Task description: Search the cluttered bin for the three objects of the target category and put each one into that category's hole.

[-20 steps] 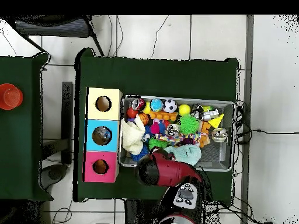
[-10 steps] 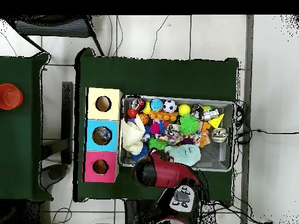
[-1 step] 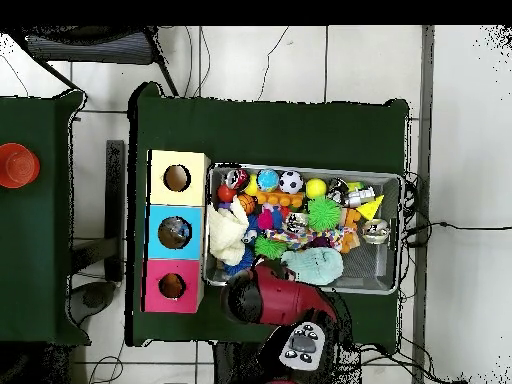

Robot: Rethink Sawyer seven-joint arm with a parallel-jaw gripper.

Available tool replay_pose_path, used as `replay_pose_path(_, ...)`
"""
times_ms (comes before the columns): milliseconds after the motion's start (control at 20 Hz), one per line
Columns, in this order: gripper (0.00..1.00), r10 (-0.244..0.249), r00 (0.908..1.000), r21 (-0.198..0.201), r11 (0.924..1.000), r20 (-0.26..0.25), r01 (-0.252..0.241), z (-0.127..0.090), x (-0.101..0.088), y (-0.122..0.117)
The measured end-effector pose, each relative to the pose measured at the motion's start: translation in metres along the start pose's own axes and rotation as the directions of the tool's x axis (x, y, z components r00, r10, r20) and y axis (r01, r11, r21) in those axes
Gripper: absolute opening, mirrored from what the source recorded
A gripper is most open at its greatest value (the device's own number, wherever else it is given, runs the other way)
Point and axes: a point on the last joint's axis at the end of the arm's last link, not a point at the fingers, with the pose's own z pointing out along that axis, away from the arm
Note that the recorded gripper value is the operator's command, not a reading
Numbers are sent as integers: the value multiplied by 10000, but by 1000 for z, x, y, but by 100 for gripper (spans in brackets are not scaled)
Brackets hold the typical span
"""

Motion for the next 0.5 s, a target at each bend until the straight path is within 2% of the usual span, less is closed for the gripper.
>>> replay_pose_path(100, 0, 73, 10000, -6, 10000, 13, -73, -1, -2, -3)
replay_pose_path(250, 0, 442, 9990, 59, 9990, -101, -442, 2, -10, -18)
replay_pose_path(300, 0, 732, 9971, 134, 9972, -213, -729, 5, -18, -32)
replay_pose_path(500, 0, 1168, 9924, 320, 9928, -396, -1156, 10, -34, -62)
